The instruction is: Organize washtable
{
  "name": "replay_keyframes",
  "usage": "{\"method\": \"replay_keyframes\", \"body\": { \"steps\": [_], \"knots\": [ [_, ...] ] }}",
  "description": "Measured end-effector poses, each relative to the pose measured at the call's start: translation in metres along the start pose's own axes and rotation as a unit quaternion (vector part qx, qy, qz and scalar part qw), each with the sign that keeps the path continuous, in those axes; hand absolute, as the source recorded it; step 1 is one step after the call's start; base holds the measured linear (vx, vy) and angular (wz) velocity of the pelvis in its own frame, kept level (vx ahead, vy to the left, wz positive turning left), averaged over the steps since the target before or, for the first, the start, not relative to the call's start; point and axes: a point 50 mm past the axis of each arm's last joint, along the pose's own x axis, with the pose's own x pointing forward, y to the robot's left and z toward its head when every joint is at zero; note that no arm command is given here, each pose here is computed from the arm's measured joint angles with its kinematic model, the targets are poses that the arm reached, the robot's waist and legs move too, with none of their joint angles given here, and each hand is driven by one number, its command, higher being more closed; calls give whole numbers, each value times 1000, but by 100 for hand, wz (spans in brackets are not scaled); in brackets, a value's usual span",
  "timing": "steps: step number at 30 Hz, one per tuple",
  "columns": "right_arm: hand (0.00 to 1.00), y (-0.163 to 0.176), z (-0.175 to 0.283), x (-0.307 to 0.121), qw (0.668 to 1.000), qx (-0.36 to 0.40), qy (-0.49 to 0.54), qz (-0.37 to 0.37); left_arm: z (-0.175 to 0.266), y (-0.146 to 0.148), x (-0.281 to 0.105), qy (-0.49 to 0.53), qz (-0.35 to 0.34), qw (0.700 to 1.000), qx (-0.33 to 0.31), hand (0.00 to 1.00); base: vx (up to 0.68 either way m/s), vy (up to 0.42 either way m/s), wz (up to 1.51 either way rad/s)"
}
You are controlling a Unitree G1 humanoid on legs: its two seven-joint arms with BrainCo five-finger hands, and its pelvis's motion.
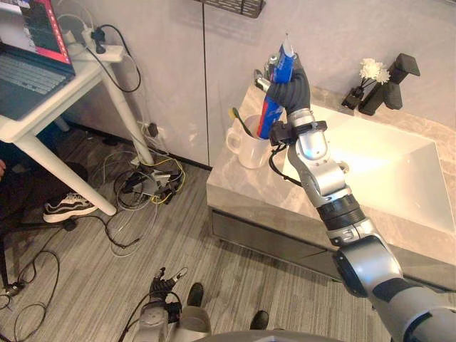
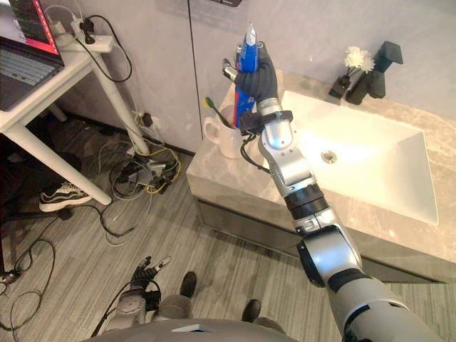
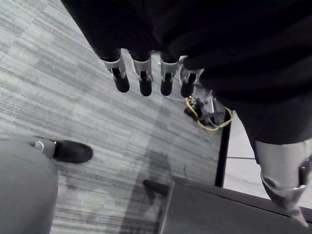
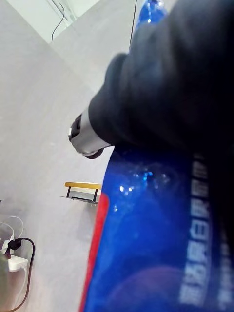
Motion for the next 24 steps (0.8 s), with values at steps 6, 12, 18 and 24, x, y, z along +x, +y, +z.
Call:
{"method": "replay_keyframes", "body": {
  "steps": [6,12,18,24],
  "knots": [
    [100,1,-2,-1,1000,3,3,1,0,3,1,0,4,1000,2,0,0,0,0],
    [100,0,-8,-7,1000,3,15,-3,0,3,1,0,4,1000,3,0,0,0,0],
    [100,-2,-15,-11,999,-1,31,-8,1,8,1,-1,10,1000,4,0,0,0,0],
    [100,-2,-16,-12,999,-19,34,-6,-2,17,1,3,19,1000,13,0,0,0,0]
  ]
}}
